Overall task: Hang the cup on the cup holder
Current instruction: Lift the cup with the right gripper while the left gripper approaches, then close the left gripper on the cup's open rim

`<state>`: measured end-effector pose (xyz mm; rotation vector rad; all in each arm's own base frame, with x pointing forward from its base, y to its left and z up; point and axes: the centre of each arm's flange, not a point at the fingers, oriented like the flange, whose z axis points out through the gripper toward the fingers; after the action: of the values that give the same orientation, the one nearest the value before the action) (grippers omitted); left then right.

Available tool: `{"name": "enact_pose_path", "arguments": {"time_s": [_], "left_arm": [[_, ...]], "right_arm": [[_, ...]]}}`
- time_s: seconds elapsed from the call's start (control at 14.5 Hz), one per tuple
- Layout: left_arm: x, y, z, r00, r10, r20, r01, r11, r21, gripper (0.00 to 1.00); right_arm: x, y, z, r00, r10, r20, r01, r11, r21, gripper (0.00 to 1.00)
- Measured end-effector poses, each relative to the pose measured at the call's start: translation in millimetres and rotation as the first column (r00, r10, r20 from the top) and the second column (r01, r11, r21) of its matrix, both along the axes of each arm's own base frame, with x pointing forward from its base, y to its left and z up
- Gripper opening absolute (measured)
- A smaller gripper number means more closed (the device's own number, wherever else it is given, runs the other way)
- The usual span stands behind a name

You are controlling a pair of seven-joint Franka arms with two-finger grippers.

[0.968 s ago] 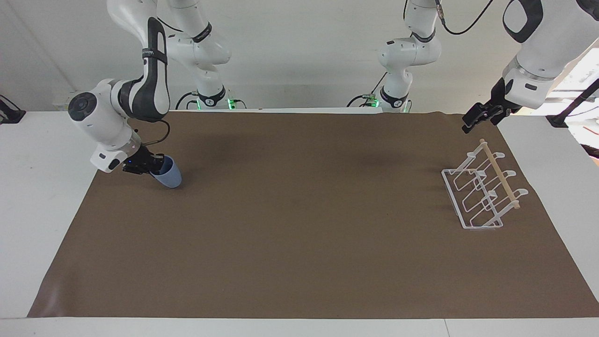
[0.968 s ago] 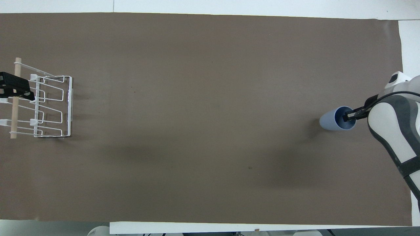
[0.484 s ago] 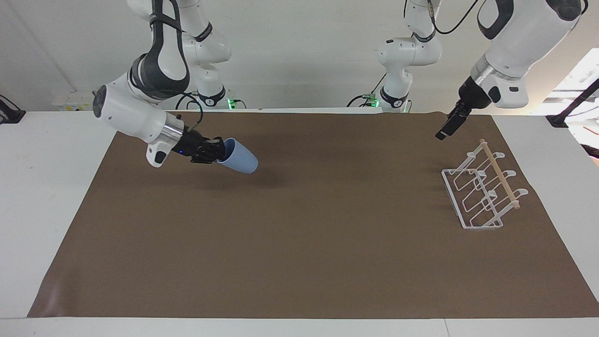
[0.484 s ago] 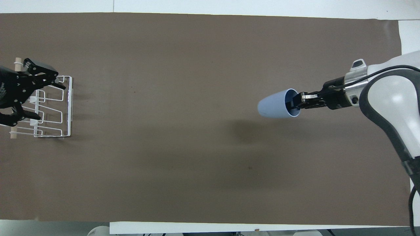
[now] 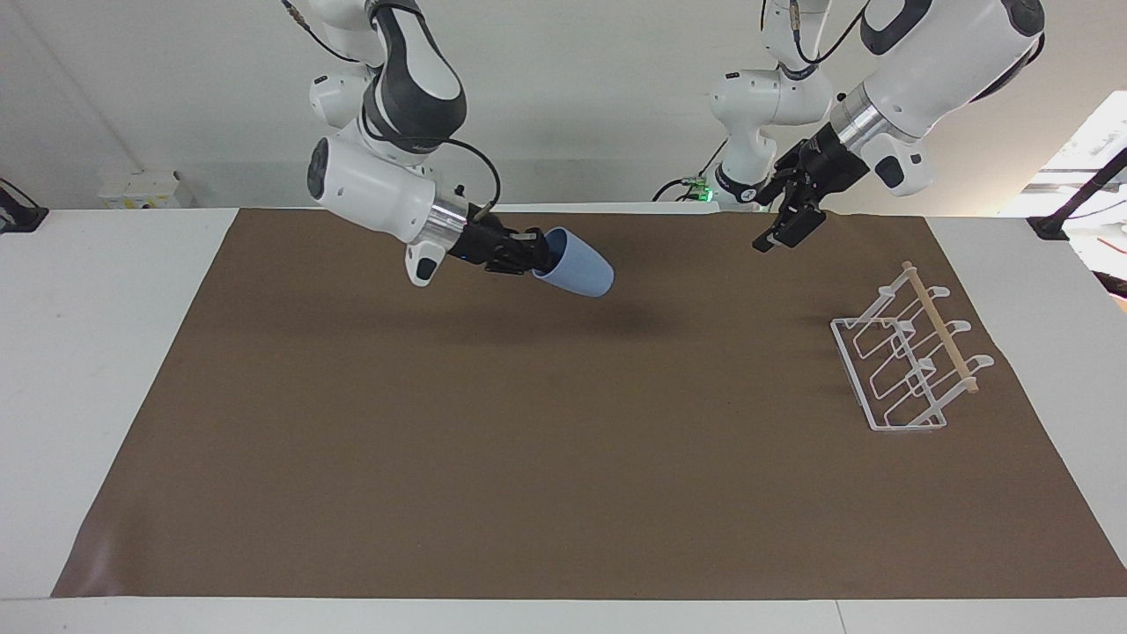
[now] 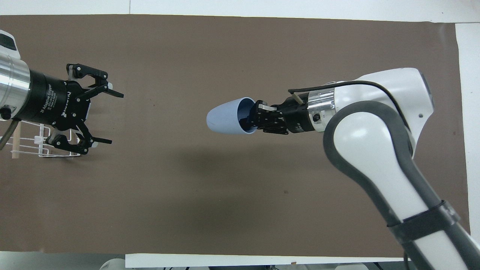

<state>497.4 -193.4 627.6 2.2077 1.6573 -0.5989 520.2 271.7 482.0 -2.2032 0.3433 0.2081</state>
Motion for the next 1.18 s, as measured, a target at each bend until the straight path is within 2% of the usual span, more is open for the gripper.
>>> {"name": "enact_pose_path", "arguments": {"time_s": [0.14,0.28,0.62,1.18], "left_arm": [[-1.4,-11.3,1.5,0.999,0.025,-0.023,-0.026,0.997,-0.074,1.0],[-4.2,-33.9,-9.9,0.999,0.046,-0.014,-0.047,0.995,-0.092,1.0],[-13.1,-63.5,-48.0,0.996,0.071,-0.046,-0.074,0.994,-0.077,1.0],[-19.3,-74.2,-84.0,0.994,0.085,-0.062,-0.089,0.994,-0.057,1.0]], "right_arm": [[-11.6,31.7,3.5,0.999,-0.04,-0.015,0.04,0.999,0.027,0.04],[-21.1,52.7,5.4,0.998,-0.06,-0.03,0.062,0.996,0.064,0.04],[-33.9,73.9,4.7,0.998,-0.049,-0.051,0.053,0.996,0.076,0.04],[-33.9,74.4,3.6,0.997,-0.049,-0.053,0.053,0.996,0.075,0.04]]}}
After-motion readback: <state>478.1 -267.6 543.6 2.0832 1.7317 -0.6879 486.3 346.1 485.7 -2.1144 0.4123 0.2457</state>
